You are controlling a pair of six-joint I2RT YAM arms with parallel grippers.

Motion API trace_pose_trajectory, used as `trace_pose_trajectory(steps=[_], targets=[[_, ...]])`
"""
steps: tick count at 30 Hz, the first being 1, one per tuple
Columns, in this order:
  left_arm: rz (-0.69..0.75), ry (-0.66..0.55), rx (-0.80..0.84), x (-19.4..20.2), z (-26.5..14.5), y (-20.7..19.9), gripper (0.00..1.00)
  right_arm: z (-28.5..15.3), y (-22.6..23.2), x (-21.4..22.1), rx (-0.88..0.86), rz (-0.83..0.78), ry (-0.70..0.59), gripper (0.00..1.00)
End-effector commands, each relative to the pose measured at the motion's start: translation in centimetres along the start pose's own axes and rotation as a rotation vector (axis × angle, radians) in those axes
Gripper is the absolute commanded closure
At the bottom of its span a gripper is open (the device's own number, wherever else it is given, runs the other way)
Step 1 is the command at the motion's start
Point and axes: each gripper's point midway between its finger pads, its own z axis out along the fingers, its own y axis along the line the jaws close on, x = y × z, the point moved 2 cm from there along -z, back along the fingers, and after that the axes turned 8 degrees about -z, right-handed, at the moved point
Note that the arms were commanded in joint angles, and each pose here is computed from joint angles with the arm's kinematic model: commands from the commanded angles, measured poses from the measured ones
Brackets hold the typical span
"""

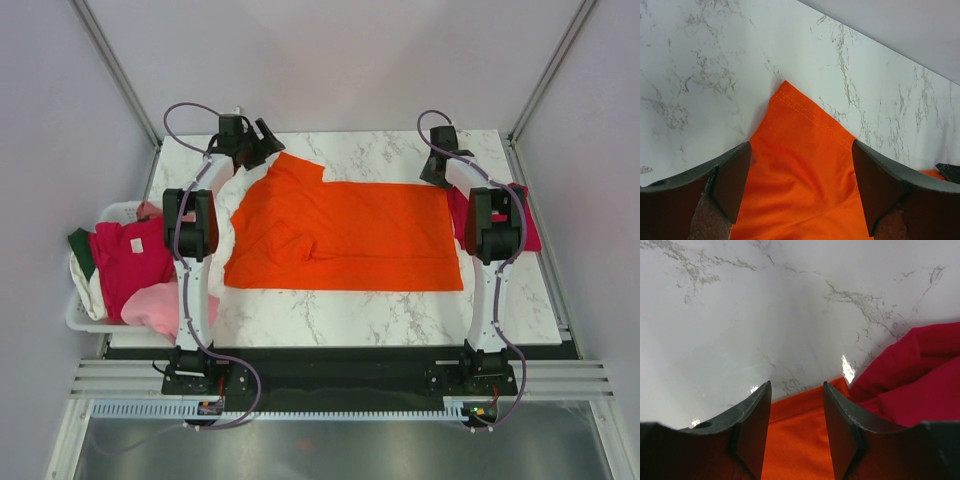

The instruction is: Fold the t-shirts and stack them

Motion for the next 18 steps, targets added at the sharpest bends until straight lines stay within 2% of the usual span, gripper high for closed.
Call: trace_pose_trajectory(steps=[1,8,18], targets=[[0.056,-0.019,-0.001,-0.6,0.1,-0.5,0.12,-1.5,-0.9,-1.9,0.039,0.008,-0.044,0.45],[0.063,-0.008,0.000,-0.3,0.0,-0.6,0.12,-2.2,-0.2,-3.6,0.003,0.016,-0.073,0.41],[0.060,0.009,0.003,0.1,-0.1,-0.6,0.09,-2.9,-1.5,-2.3,0.051,-0.002,-0.058,0.38]])
